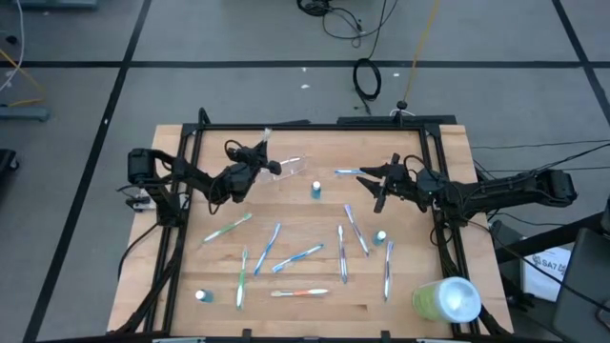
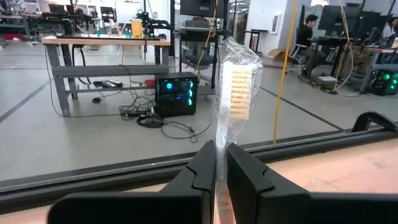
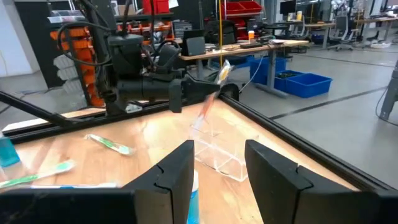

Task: Pick & Place toothbrushing station
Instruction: Put the top orange toothbrush into the transparent organizer, then put the top mouthwash into the transparent organizer

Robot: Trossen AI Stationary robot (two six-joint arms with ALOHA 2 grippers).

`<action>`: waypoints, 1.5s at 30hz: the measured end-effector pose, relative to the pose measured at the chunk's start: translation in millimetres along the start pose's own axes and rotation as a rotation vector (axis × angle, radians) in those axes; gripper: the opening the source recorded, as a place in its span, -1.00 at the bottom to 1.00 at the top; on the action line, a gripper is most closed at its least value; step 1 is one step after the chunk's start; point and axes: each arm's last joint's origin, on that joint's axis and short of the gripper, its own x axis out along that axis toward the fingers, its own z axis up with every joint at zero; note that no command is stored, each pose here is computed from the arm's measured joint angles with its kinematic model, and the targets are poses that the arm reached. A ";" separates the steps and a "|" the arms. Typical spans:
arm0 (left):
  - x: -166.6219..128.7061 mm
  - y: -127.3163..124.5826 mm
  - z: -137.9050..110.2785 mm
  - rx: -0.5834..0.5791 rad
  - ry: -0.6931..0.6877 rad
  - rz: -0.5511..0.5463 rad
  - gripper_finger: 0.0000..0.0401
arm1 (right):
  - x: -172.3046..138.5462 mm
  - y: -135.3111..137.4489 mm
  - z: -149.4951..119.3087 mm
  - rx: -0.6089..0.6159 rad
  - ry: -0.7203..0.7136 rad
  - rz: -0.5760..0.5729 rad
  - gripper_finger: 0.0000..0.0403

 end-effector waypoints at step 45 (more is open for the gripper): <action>-101.7 -33.1 64.0 0.139 -0.111 -0.179 0.15 | 0.0 -0.1 -2.2 0.002 0.022 0.002 -0.33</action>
